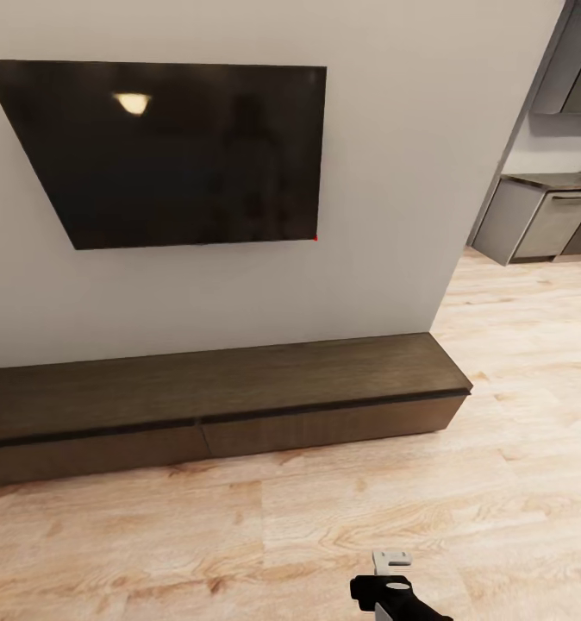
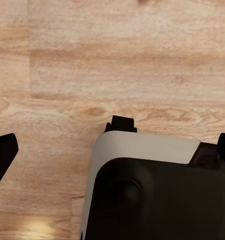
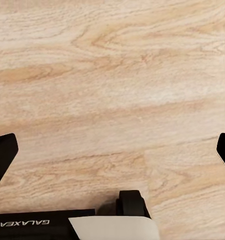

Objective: Place each of the two pumpkins and all three candles from the living room inside a cabinet in the living room (use any cabinet), then make sure every cabinet is closed, and position the cauldron so it is next to a table in the living room.

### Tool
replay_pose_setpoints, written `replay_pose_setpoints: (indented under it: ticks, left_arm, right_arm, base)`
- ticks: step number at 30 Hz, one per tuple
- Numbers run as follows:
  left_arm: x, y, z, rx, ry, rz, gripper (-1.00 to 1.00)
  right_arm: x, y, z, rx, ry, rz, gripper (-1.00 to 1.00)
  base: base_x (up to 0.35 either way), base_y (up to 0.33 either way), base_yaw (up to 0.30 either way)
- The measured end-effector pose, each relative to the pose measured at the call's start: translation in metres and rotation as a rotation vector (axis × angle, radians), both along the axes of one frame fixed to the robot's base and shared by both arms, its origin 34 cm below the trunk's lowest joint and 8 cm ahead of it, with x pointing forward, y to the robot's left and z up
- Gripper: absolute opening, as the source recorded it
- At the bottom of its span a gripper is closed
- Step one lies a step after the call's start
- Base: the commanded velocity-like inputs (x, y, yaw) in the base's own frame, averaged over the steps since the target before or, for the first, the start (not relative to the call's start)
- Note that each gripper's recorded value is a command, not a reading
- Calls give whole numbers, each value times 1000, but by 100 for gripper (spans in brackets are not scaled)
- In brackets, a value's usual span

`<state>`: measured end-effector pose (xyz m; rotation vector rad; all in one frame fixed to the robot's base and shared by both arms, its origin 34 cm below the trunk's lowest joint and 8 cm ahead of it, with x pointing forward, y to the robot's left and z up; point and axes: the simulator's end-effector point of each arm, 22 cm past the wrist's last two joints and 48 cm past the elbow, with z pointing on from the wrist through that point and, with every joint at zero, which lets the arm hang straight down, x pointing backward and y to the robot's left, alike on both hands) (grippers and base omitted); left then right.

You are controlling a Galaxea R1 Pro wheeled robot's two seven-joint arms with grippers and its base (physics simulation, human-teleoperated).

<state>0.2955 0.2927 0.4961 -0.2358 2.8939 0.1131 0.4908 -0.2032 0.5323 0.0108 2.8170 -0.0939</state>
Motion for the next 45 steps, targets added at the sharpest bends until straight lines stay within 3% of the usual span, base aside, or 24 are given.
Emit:
replay_pose_setpoints:
  ticks: [19,30,45]
  left_arm:
    - [0,0,3,0,0,0,100]
    - [-2,4,19,13,0,6,100]
    - [-6,4,38,12,3,5,100]
  right_arm:
    - [0,0,3,-1,0,1,100]
    - [-40,1,8,7,38,4,100]
    - [-44,0,27,7,40,2,100]
  base:
    - [0,0,0]
    - [0,0,0]
    - [0,0,0]
